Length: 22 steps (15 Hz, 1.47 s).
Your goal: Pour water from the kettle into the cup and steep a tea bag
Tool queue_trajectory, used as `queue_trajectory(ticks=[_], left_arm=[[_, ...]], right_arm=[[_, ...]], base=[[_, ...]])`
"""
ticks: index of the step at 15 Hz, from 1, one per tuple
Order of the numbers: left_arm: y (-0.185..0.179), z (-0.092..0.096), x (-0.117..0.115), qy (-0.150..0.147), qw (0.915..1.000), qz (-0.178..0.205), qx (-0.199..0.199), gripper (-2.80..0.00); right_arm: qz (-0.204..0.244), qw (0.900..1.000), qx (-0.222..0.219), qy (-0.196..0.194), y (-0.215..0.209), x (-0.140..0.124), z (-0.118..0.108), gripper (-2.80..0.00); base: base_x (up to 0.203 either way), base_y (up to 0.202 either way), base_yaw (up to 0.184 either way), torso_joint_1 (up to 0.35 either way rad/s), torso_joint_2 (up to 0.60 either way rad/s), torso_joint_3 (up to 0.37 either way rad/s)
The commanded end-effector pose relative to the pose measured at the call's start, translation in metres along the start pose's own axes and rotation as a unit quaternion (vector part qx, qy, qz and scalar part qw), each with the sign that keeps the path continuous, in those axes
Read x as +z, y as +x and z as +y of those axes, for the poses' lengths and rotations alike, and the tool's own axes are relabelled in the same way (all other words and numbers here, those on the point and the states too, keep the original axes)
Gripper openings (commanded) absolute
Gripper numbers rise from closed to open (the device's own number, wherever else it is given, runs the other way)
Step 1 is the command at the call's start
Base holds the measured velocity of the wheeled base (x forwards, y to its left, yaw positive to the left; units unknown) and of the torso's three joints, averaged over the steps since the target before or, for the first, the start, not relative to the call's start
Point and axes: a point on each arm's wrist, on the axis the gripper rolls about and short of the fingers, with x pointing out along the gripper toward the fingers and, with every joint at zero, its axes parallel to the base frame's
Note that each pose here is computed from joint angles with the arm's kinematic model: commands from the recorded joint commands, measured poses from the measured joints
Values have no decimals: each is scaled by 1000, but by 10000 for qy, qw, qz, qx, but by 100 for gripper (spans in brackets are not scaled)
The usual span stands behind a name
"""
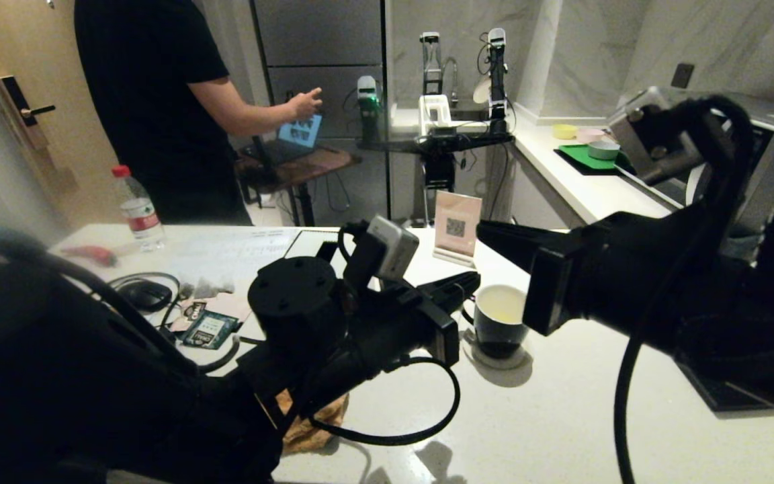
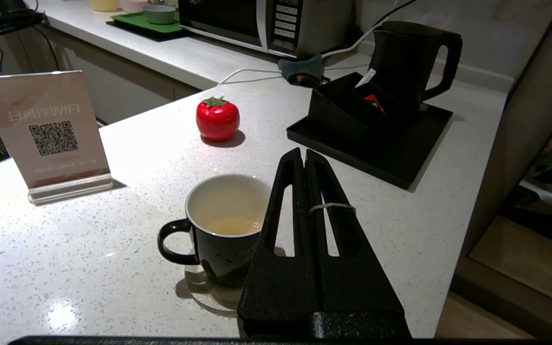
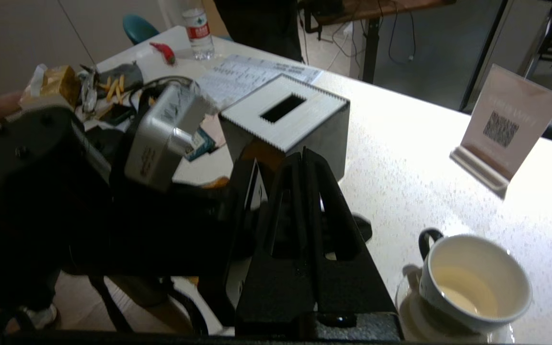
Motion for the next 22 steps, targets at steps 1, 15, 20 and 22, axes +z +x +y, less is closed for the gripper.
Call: queue_trajectory(ticks=[1, 15, 20, 22], left_arm=[[0, 0, 0, -1, 10000, -20, -3, -280], [-1, 0, 0, 1, 10000, -30, 15, -280], [-4, 0, -3, -14, 9999, 50, 89, -280], [-7, 0, -6, -24, 9999, 119, 100, -280]], right_arm=[[31, 10000, -4, 43, -6, -3, -1, -280], [409, 9932, -1092, 30, -20, -36, -14, -280], [403, 9885, -1453, 82, -35, -42, -27, -280], [340, 9850, -1685, 114, -40, -44, -38, -280]], base=[[0, 0, 0, 0, 0, 0], [0, 0, 0, 0, 0, 0], [0, 0, 0, 0, 0, 0], [0, 0, 0, 0, 0, 0]])
